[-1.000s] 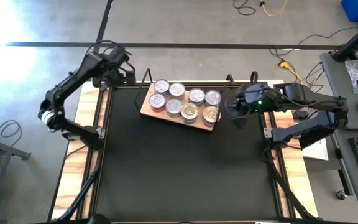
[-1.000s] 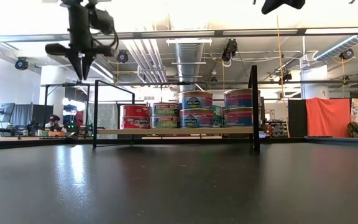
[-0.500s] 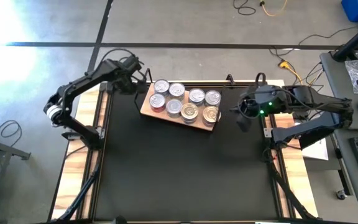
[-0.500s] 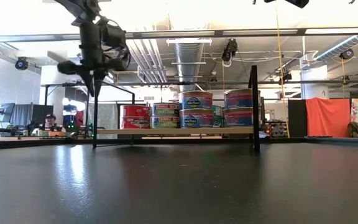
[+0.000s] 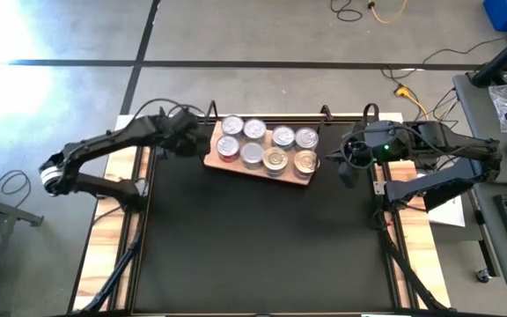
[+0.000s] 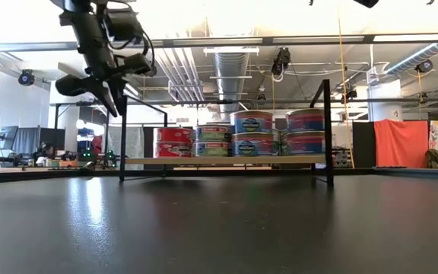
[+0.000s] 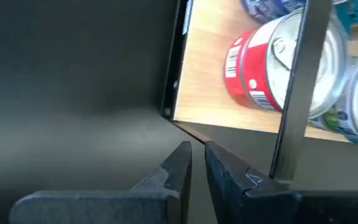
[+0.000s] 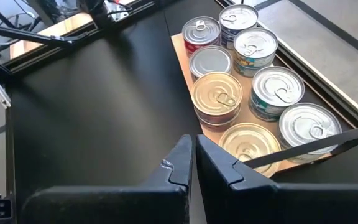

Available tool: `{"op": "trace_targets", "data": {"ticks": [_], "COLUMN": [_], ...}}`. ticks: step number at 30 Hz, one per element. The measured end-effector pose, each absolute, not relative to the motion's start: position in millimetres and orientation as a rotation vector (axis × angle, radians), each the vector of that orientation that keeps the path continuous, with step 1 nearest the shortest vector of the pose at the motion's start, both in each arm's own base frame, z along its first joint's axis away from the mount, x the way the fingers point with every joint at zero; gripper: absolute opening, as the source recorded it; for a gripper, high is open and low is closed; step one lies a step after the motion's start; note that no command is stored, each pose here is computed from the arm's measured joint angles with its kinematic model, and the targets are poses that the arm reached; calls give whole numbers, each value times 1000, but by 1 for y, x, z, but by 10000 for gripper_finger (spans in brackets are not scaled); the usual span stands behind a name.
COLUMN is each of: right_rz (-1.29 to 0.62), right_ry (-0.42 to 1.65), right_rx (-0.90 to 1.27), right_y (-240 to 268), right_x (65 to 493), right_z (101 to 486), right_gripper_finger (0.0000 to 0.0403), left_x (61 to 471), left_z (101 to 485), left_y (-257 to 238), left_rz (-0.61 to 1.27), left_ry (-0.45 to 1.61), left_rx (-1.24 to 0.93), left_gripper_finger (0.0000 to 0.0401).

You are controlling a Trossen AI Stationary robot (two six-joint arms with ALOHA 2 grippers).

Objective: Stack canned seafood by type on shelf
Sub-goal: Adjust the shelf

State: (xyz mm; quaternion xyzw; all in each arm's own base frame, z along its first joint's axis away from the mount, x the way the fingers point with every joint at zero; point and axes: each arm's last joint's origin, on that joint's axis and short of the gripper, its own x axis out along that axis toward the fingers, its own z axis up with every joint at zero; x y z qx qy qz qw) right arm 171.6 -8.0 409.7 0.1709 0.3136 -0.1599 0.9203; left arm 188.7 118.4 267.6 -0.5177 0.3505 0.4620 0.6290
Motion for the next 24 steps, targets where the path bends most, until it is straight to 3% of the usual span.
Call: {"op": "trace_targets", "data": {"ticks": [11,19,24], "right_rz": [-385,-818,-1136], "right_ry": [644,704,926], "right_rx": [397,535,660], "right_y": [-9,-23,-53], "right_x": [179,172,171], "right_z": [406,389,364], "right_gripper_finger": [13,13,13], "left_x": [210,196,185], "left_z": [267,292,316], "left_y": [56,1,-25], "left_rz": [802,616,426], "left_ry": [687,589,430], "left_rx": [-1068,-988,-807], "left_gripper_finger": [32,32,32]}}
